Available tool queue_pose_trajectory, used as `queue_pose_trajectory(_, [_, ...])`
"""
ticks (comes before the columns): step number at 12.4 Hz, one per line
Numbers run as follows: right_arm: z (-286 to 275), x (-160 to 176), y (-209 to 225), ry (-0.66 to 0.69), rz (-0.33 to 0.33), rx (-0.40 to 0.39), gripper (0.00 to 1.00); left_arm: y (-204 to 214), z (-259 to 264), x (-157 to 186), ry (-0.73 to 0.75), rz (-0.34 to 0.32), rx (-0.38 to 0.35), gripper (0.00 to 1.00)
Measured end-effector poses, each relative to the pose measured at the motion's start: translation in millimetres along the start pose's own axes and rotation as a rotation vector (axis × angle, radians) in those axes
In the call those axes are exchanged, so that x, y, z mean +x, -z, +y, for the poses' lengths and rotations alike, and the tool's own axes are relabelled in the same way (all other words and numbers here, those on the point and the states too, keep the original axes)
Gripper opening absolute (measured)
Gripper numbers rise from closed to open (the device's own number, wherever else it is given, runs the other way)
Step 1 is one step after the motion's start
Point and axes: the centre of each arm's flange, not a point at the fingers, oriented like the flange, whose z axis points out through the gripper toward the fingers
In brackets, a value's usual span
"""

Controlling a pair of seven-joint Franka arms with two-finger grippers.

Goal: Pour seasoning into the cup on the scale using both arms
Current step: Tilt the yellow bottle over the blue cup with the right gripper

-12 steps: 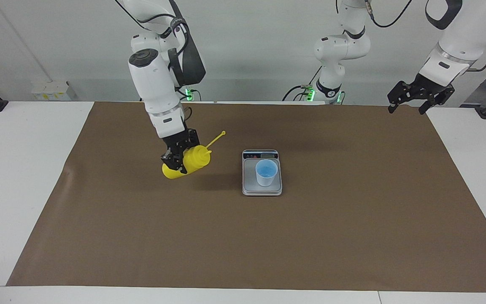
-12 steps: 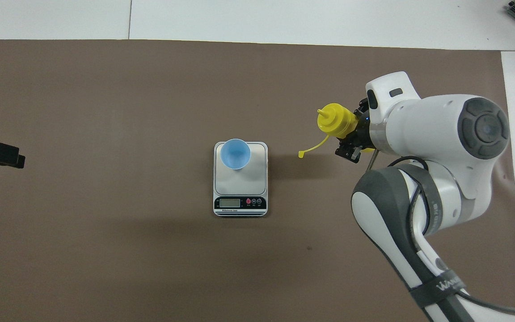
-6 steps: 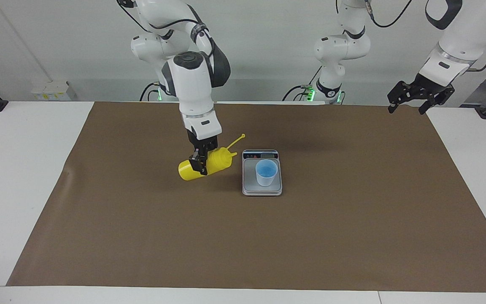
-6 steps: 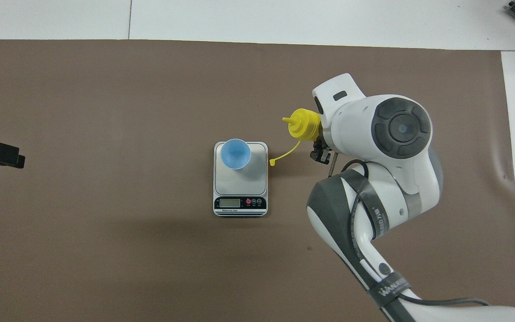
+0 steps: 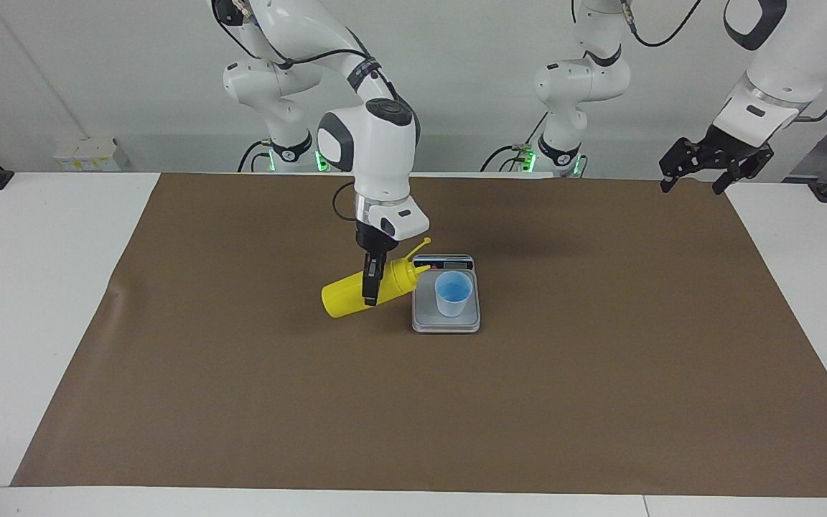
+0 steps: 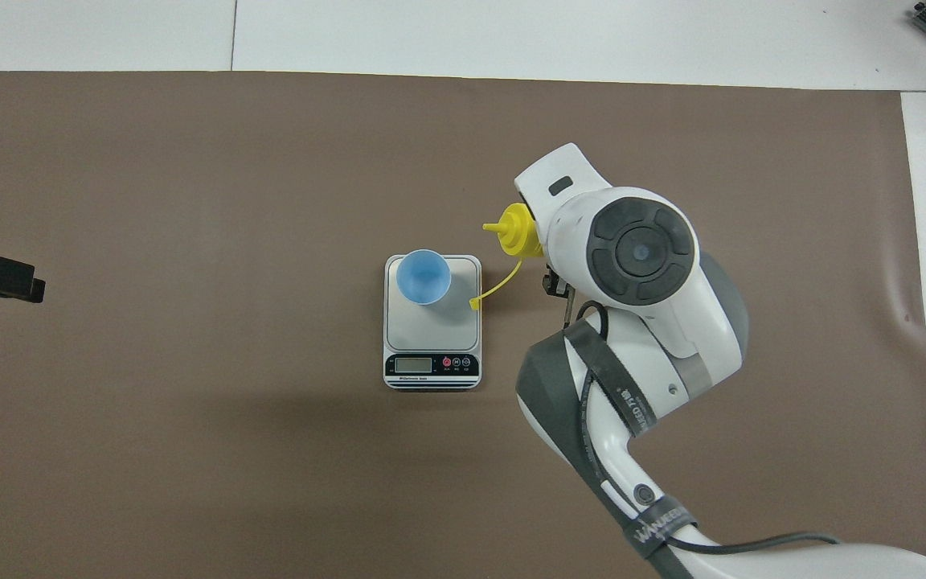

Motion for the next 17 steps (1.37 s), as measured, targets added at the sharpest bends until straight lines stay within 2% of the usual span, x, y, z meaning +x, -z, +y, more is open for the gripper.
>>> queue_pose_trajectory(4, [-9,23,-19,0.13,-0.091,-0.055,0.52,0,0,0,0.0,0.0,0.0,1.0])
queue_pose_trajectory(9, [-24,55,-31,0.254,-0.22,-0.083,0.52,0,0,0,0.0,0.0,0.0,1.0])
queue_pose_trajectory(13, [-21,59,-36,0.338,-0.331,-0.159,0.52,0,0,0,0.0,0.0,0.0,1.0])
queue_pose_trajectory(17, [-25,65,-41,0.404,-0.397,-0.205,0.52,0,0,0,0.0,0.0,0.0,1.0])
